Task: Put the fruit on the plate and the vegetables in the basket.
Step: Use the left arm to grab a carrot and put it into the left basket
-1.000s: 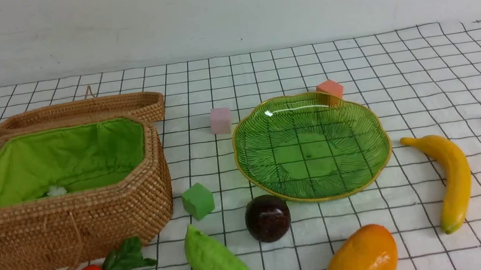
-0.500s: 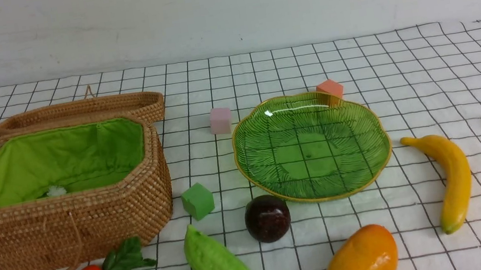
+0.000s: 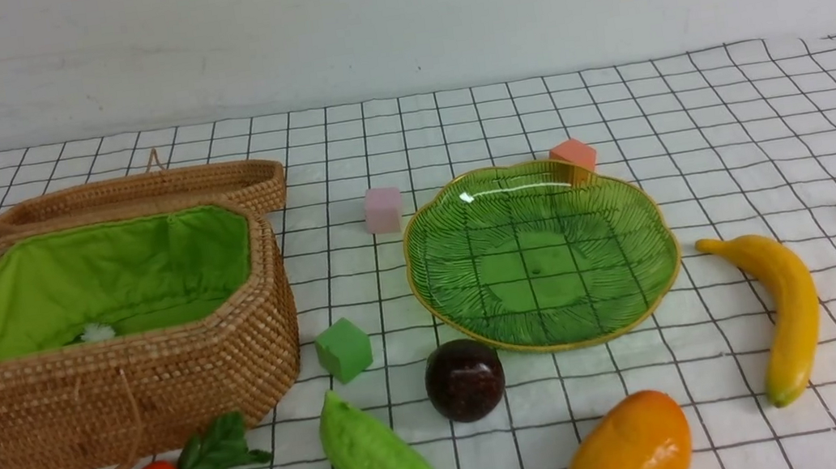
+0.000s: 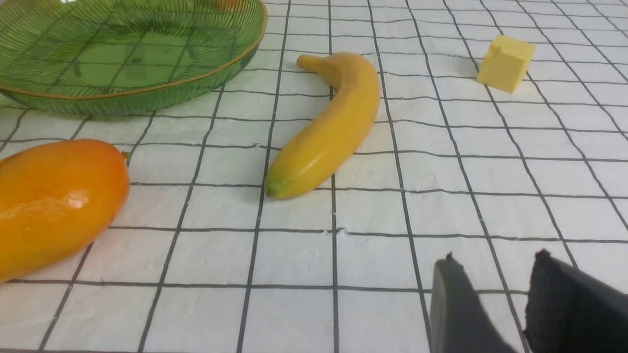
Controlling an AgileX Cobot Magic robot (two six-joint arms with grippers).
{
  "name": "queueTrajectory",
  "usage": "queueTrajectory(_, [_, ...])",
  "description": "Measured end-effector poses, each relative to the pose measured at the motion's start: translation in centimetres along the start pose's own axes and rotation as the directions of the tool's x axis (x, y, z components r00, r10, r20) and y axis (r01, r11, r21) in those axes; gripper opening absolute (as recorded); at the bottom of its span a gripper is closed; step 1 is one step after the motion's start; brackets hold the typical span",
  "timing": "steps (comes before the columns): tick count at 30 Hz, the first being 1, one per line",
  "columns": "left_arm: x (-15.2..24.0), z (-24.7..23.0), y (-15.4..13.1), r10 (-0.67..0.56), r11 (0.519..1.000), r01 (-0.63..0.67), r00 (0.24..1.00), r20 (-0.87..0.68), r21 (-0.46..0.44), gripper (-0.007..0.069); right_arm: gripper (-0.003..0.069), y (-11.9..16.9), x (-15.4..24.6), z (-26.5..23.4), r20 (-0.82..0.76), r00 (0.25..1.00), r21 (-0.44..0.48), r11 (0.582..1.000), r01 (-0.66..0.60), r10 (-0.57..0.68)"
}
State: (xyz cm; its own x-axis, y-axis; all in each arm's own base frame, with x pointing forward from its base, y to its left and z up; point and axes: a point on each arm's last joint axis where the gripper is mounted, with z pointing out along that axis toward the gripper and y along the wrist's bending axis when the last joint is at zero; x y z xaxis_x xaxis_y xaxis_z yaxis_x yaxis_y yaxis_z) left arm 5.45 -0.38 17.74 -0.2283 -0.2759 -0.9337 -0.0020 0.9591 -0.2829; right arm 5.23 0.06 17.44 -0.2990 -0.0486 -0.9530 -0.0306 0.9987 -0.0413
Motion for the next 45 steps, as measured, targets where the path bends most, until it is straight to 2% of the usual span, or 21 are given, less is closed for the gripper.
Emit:
queueTrajectory(4, [-1.4,-0.1,-0.4,-0.018,0.999,0.011,0.988,0.153,0.046,0.0239,0.0242,0.0,0.0,0.0,0.000,1.000,0.000,1.000,0.000,0.000])
queueTrajectory(5, [-2.4,-0.3,-0.7,-0.039,0.997,0.018,0.964,0.262,0.081,0.0239,0.0242,0.0,0.0,0.0,0.000,1.000,0.000,1.000,0.000,0.000])
queueTrajectory(9, [-5.0,-1.5,-1.2,-0.102,0.987,0.022,0.853,0.512,0.160,0.0239,0.0242,0.0,0.0,0.0,0.000,1.000,0.000,1.000,0.000,0.000])
queueTrajectory(13, [-8.0,-3.1,-2.1,-0.129,0.981,0.021,0.808,0.575,0.191,0.0239,0.0242,0.0,0.0,0.0,0.000,1.000,0.000,1.000,0.000,0.000])
queueTrajectory(15, [-11.7,-5.1,-3.3,-0.085,0.983,-0.035,0.783,0.616,0.179,0.0239,0.0242,0.0,0.0,0.0,0.000,1.000,0.000,1.000,0.000,0.000])
queueTrajectory(16, [-12.2,-5.3,-3.5,-0.069,0.984,-0.046,0.789,0.611,0.171,0.0239,0.0242,0.0,0.0,0.0,0.000,1.000,0.000,1.000,0.000,0.000])
queueTrajectory(19, [-16.5,-5.9,-5.0,0.072,0.986,-0.138,0.860,0.506,0.095,0.0239,0.0242,0.0,0.0,0.0,0.000,1.000,0.000,1.000,0.000,0.000])
queueTrajectory(20, [-17.4,-5.6,-5.4,0.114,0.978,-0.179,0.894,0.434,0.110,0.0239,0.0242,0.0,0.0,0.0,0.000,1.000,0.000,1.000,0.000,0.000])
queueTrajectory(21, [-17.5,-4.6,-5.5,0.166,0.979,-0.193,0.932,0.321,0.056,0.0239,0.0242,0.0,0.0,0.0,0.000,1.000,0.000,1.000,0.000,0.000])
queueTrajectory(22, [-17.5,-3.9,-5.6,0.196,0.970,-0.223,0.952,0.233,0.093,0.0239,0.0242,0.0,0.0,0.0,0.000,1.000,0.000,1.000,0.000,0.000])
queueTrajectory(23, [-17.3,-3.6,-5.5,0.200,0.976,-0.214,0.957,0.210,0.046,0.0239,0.0242,0.0,0.0,0.0,0.000,1.000,0.000,1.000,0.000,0.000])
queueTrajectory(24, [-16.5,-1.8,-5.3,0.259,0.965,-0.260,0.966,0.007,0.037,0.0239,0.0242,0.0,0.0,0.0,0.000,1.000,0.000,1.000,0.000,0.000])
queueTrajectory(25, [-16.4,-1.6,-5.3,0.264,0.964,-0.264,0.964,-0.013,0.037,0.0239,0.0242,0.0,0.0,0.0,0.000,1.000,0.000,1.000,0.000,0.000])
queueTrajectory(26, [-15.6,0.0,-5.0,0.300,0.954,-0.298,0.943,-0.144,0.038,0.0239,0.0242,0.0,0.0,0.0,0.000,1.000,0.000,1.000,0.000,0.000])
queueTrajectory(27, [-15.3,0.8,-4.9,0.322,0.946,-0.320,0.925,-0.200,0.042,0.0239,0.0242,0.0,0.0,0.0,0.000,1.000,0.000,1.000,0.000,0.000])
queueTrajectory(31, [-14.3,3.7,-4.6,0.409,0.910,-0.407,0.848,-0.336,0.081,0.0239,0.0242,0.0,0.0,0.0,0.000,1.000,0.000,1.000,0.000,0.000])
queueTrajectory(32, [-13.5,5.1,-4.4,0.458,0.885,-0.447,0.784,-0.418,0.132,0.0239,0.0242,0.0,0.0,0.0,0.000,1.000,0.000,1.000,0.000,0.000])
queueTrajectory(35, [-11.4,7.7,-4.2,0.516,0.851,-0.458,0.644,-0.565,0.256,0.0239,0.0242,0.0,0.0,0.0,0.000,1.000,0.000,1.000,0.000,0.000])
queueTrajectory(36, [-11.2,7.9,-4.2,0.525,0.846,-0.460,0.633,-0.569,0.269,0.0239,0.0242,0.0,0.0,0.0,0.000,1.000,0.000,1.000,0.000,0.000])
queueTrajectory(40, [-8.7,11.1,-3.6,0.577,0.810,-0.438,0.475,-0.665,0.390,0.0242,0.0242,0.0,0.0,0.0,0.000,1.000,0.000,1.000,0.000,0.000])
queueTrajectory(45, [-7.1,13.8,-2.9,0.621,0.771,-0.472,0.406,-0.671,0.428,0.0244,0.0242,0.0,0.0,0.0,0.000,1.000,0.000,1.000,0.000,0.000])
